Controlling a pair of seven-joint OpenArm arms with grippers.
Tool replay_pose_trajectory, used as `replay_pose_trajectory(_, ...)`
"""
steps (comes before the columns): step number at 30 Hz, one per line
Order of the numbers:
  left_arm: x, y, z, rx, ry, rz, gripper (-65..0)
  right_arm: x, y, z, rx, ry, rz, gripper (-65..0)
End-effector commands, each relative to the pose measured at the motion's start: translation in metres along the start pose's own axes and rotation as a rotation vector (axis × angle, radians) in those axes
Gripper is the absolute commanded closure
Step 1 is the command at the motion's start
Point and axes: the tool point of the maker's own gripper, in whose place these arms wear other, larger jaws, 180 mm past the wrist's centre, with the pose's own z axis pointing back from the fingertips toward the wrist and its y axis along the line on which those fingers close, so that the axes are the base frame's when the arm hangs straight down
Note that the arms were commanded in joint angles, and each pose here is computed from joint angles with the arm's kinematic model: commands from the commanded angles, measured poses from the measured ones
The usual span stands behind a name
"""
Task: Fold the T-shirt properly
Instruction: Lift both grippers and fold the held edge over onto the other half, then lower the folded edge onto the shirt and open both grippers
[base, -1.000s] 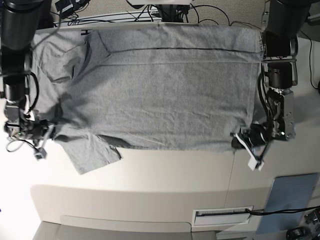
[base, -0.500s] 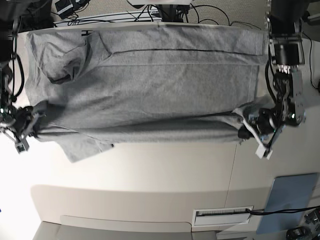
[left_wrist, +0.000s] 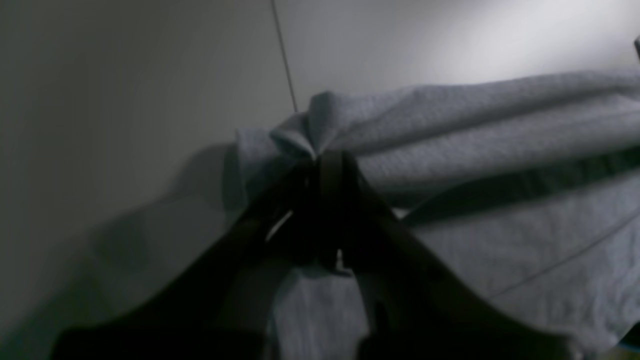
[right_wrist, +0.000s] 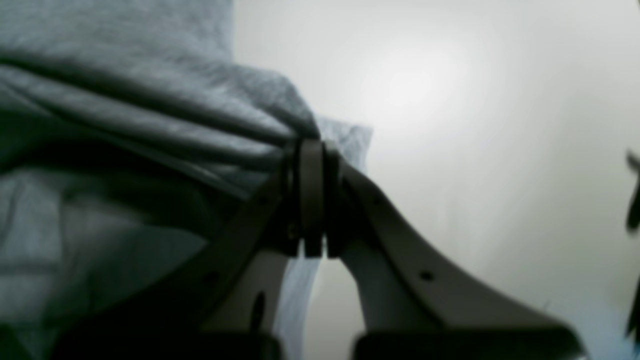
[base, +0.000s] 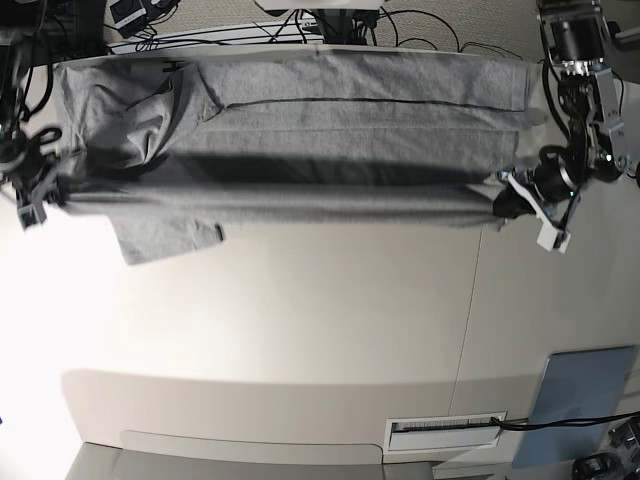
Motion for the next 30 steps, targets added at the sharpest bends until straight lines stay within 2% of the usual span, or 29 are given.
replay_pose_trajectory(1,0.011,0.008,0.008,0.024,-0.030,-0.016,0.0,0.006,-0.016,0.009,-0.061,-0.019,0.018,0.0)
replay_pose_trajectory(7,-0.013,0.008,0.010,0.030,0.017,-0.002,0.0,-0.036,-0.009,0.015,-0.129,0.044,0.026,0.0)
replay_pose_trajectory(15,-0.032,0.019,0.012,0.087,0.084,-0.034,0.0,-0.049,-0.002,0.014,-0.145,0.082,0.034,0.0)
replay_pose_trajectory(20,-0.031,0.021,0.012,0.095,0.088,-0.044,0.0,-0.055,-0.002,0.014,-0.146,0.115,0.031,0.0)
replay_pose_trajectory(24,-0.023,0.012,0.018,0.049,0.084,-0.036,0.0,-0.055,-0.003,0.014,-0.146,0.115,0.032,0.0)
replay_pose_trajectory(27,-0.013,0.007,0.029,0.023,0.094,-0.067,0.0,-0.056,-0.003,0.014,-0.146,0.117,0.032,0.0)
replay_pose_trajectory(30,-0.011,0.009,0.037,0.036,0.127,-0.102,0.0,-0.058,-0.003,0.015,-0.147,0.129,0.031,0.0)
